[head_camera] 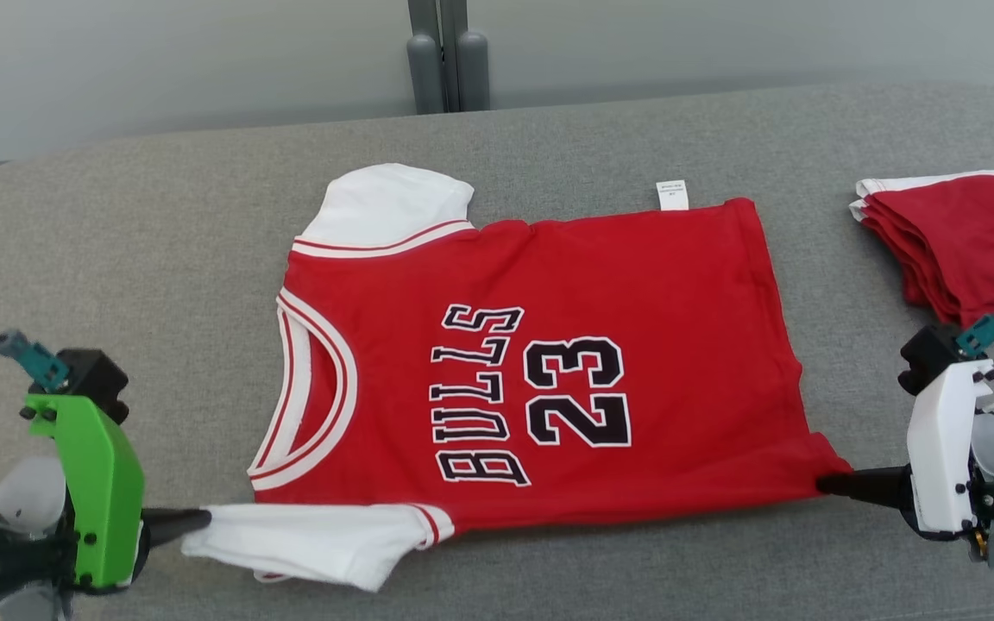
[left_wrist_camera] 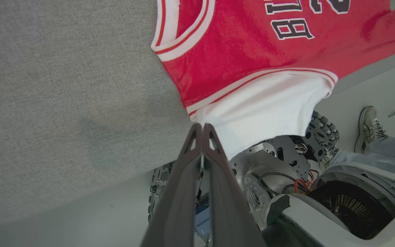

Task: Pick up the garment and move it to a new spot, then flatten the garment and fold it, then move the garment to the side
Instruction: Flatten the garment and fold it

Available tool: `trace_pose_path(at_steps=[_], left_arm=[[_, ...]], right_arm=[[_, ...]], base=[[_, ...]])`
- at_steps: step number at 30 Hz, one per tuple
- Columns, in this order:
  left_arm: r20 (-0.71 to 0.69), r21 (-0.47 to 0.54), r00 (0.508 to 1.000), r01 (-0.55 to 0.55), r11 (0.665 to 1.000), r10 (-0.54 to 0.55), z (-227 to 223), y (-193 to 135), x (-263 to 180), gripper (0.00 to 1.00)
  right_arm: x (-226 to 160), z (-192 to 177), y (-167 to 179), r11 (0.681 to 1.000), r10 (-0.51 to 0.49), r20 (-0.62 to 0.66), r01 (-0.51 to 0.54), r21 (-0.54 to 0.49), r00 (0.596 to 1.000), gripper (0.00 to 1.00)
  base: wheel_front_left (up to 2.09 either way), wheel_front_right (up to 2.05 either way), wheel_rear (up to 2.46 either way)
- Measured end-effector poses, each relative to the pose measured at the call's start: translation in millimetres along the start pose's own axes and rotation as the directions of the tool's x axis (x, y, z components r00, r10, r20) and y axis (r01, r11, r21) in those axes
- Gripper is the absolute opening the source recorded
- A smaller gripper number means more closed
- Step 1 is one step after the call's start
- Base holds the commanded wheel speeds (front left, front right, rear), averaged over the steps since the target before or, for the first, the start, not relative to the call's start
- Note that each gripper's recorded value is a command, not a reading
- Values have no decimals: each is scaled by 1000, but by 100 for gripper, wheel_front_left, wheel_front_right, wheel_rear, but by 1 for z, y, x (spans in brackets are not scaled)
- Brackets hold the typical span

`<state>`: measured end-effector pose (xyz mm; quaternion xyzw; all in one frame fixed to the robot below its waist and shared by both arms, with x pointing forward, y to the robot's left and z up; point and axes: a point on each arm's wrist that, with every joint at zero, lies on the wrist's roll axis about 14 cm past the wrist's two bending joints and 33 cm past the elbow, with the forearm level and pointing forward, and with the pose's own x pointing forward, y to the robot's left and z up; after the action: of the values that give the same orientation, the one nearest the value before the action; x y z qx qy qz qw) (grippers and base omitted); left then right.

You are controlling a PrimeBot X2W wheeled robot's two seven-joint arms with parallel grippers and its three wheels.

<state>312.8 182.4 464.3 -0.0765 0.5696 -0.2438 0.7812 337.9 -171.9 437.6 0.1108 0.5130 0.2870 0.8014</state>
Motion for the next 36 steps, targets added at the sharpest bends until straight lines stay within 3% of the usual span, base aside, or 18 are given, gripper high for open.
trace_pose_path(at_steps=[9, 15, 16, 18, 19, 20, 25, 29, 33, 36], left_arm=[[21, 9, 1000, 3, 1000, -3, 67, 11, 21, 0], [-1, -40, 1000, 19, 999, -19, 91, 21, 50, 0], [5, -51, 1000, 23, 998, -23, 95, 23, 55, 0], [21, -65, 999, 34, 997, -33, 102, 25, 63, 0], [35, -70, 999, 41, 997, -39, 107, 26, 67, 61], [41, -75, 998, 43, 996, -40, 109, 27, 70, 100], [85, -65, 996, 31, 997, -26, 114, 32, 70, 100], [226, -14, 974, 21, 1000, -18, 133, 29, 54, 100], [400, 32, 916, -24, 999, 9, 149, 29, 34, 100], [573, 53, 819, -81, 995, 36, 162, 30, 11, 100]], right_arm=[[16, 42, -21, 997, -4, 21, 2, 82, 1000, 0], [35, 56, -31, 992, -2, 10, 0, 126, 1000, 0], [39, 57, -33, 991, -2, 7, 1, 132, 1000, 20], [44, 59, -36, 990, -5, 2, 5, 142, 1000, 38], [45, 60, -38, 989, -9, 7, 8, 148, 1000, 78], [46, 62, -39, 988, -14, 15, 12, 152, 1000, 100], [40, 77, -38, 987, -26, 113, 8, 162, 993, 100], [25, 104, -27, 989, -19, 284, -23, 143, 959, 100], [7, 119, -15, 994, -13, 434, -37, 105, 901, 100], [-12, 131, -2, 998, 1, 582, -39, 53, 813, 100]], base=[[0, 0, 0], [0, 0, 0], [0, 0, 0], [0, 0, 0], [0, 0, 0], [0, 0, 0], [0, 0, 0], [0, 0, 0], [0, 0, 0], [0, 0, 0]])
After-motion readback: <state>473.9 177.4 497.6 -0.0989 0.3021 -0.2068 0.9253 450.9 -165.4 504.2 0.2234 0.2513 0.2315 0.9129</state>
